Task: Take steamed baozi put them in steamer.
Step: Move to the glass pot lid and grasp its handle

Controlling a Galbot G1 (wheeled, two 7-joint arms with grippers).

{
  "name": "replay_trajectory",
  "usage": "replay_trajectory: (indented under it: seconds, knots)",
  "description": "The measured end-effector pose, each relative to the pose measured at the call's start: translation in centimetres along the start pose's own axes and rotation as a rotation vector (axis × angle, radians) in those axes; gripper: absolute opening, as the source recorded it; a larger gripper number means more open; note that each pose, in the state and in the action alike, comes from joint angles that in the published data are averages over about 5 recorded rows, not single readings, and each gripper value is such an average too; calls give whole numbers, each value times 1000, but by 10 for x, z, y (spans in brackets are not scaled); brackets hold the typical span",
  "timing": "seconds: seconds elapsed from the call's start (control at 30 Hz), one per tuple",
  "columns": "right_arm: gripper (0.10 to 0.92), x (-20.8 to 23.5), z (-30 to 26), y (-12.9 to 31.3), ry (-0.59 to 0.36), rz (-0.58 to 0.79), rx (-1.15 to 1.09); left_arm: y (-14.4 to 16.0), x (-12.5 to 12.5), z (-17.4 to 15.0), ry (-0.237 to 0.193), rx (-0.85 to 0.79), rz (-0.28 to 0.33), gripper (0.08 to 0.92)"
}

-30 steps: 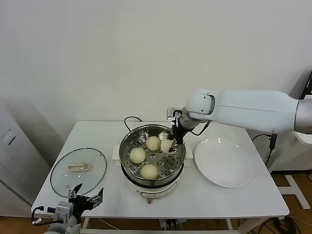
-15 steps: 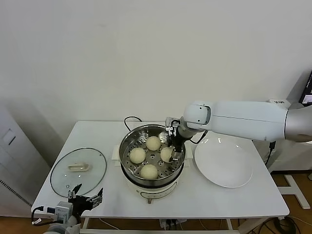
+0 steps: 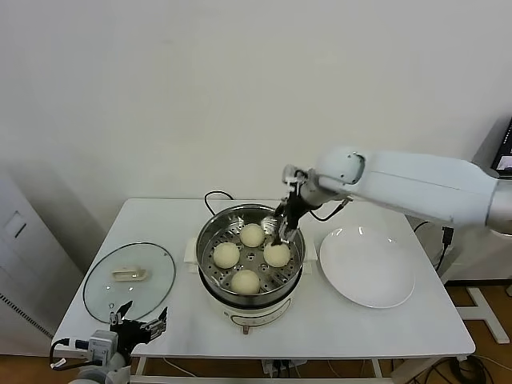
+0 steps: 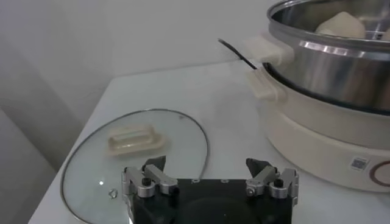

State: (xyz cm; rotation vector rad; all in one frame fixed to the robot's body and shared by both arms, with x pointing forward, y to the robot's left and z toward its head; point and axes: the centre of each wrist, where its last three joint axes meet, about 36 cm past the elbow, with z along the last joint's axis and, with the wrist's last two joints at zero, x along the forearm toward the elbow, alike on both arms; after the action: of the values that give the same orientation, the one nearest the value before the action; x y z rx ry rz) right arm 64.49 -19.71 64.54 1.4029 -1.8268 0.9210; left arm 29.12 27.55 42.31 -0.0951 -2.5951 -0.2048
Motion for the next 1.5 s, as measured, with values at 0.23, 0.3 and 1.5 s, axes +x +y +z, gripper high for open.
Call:
replay_trajectory:
  seconds: [0.23, 0.3, 1.5]
  knots:
    - [823, 28, 53, -8, -267, 147, -100, 0, -2, -2, -4, 6, -5, 823]
    - [823, 32, 70, -7, -345, 201, -130, 0, -3, -1, -5, 9, -6, 823]
    - [823, -84, 351, 181, -813, 1085, -722, 22, -20, 12, -111, -176, -86, 823]
